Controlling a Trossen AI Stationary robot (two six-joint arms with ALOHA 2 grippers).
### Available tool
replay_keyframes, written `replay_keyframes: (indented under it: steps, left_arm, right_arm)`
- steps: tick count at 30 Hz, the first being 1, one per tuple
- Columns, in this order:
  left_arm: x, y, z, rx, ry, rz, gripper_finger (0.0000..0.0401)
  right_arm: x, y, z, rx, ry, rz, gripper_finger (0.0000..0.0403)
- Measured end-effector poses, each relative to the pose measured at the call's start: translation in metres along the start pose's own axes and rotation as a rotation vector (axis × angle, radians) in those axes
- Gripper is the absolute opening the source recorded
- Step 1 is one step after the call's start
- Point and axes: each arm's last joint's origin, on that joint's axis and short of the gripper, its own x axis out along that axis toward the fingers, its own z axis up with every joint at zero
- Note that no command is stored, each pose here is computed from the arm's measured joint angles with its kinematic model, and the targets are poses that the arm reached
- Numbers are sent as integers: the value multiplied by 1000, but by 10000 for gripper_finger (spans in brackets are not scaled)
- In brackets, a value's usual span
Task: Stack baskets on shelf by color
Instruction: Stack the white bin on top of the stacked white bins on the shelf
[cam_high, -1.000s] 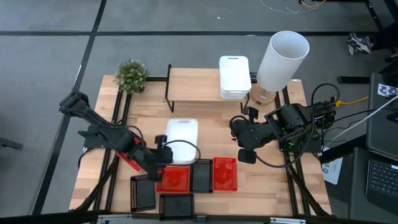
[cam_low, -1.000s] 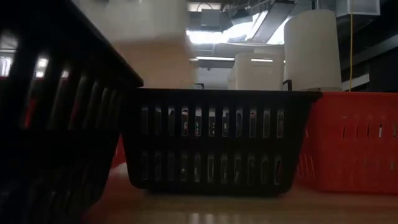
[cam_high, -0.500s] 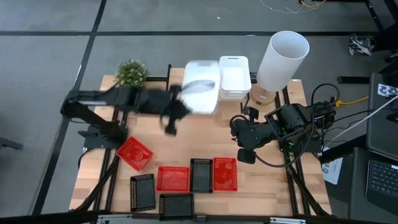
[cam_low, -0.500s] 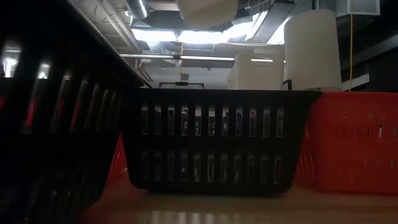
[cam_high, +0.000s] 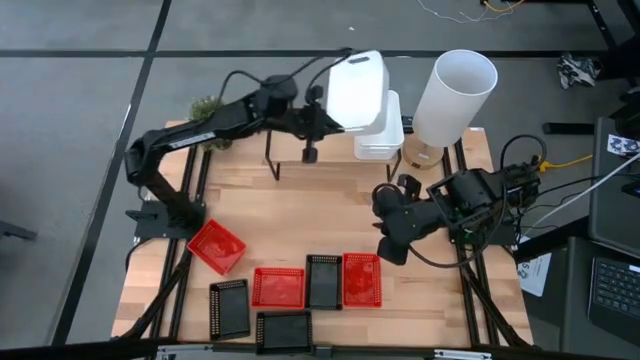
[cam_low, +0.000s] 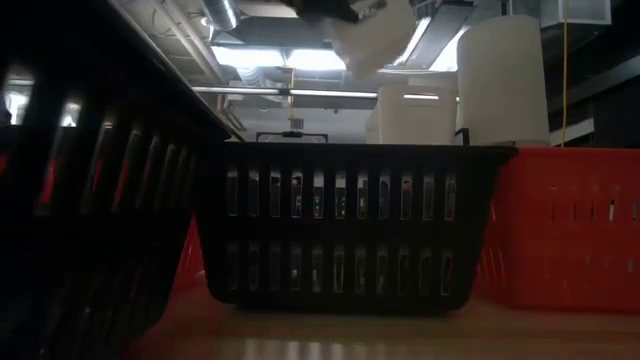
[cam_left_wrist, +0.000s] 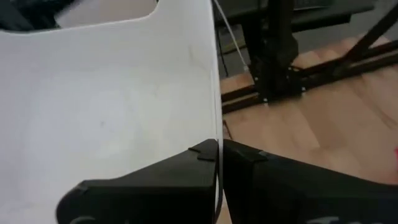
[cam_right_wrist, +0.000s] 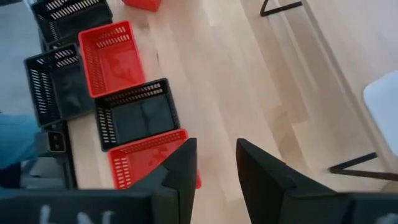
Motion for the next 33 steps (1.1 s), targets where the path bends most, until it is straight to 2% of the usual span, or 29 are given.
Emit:
replay_keyframes:
  steps: [4,9,13,16,19,25,29,33]
  left_arm:
    - [3,-2,-12,-9,126,29,0]
    - [-31,-3,-9,-30,246,44,0]
    - [-43,-3,-2,-25,233,45,0]
    - [-42,0,6,-10,140,62,0]
    - [-31,5,12,19,6,44,0]
    - [10,7,-2,35,-57,39,0]
    - [30,8,-12,18,-68,42,0]
    - [44,4,-20,14,-61,27,0]
  right_arm:
    - [-3,8,-6,-10,2,19,111]
    - [-6,12,-10,-33,-36,-11,111]
    - [-6,11,-8,-61,-75,-59,111]
    - [-7,9,-7,-70,-130,-126,111]
    - [-7,8,-6,-39,-168,-165,111]
    - [-10,10,-7,6,-264,-244,111]
    - [-17,15,-10,-66,-385,-354,111]
    - [-27,25,-14,-193,-554,-511,111]
